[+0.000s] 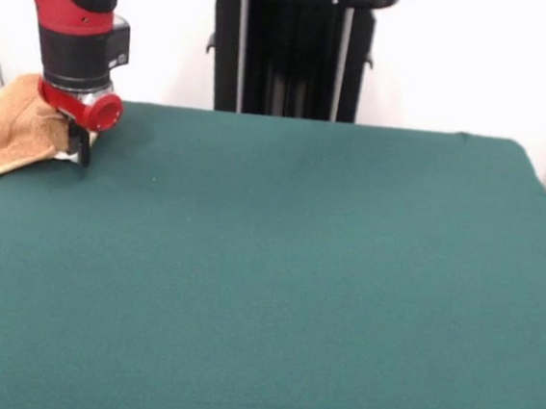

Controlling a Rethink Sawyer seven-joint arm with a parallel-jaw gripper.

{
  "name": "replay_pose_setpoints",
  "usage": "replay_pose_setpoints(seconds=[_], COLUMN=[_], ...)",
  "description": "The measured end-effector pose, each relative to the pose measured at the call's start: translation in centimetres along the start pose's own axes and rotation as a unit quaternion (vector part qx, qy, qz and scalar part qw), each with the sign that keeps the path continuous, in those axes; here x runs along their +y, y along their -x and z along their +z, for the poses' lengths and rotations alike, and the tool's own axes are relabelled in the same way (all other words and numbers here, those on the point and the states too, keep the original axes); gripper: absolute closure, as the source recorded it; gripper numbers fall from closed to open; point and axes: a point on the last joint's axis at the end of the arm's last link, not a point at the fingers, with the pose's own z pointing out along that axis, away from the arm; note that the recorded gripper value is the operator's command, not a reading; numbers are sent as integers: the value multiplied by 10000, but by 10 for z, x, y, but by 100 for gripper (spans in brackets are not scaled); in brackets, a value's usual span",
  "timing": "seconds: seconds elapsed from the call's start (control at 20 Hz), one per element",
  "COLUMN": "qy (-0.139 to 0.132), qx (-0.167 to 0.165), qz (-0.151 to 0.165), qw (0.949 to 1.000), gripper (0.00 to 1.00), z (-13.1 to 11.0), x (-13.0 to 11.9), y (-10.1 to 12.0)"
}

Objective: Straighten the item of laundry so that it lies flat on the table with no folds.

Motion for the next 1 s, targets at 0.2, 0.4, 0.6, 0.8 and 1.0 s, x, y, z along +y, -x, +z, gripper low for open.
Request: replay_pose_setpoints(seconds=[0.2,0.4,0.6,0.8,1.0], qy=[90,272,754,1324,1620], qx=[-23,-247,-795,-1489,-1948], qz=[120,192,234,240,278], qw=[9999,9991,9937,9797,9670], gripper=[100,100,100,100,100], z=[-6,-15,-19,-22,-29], x=[13,31,55,84,105], y=[7,15,26,36,41])
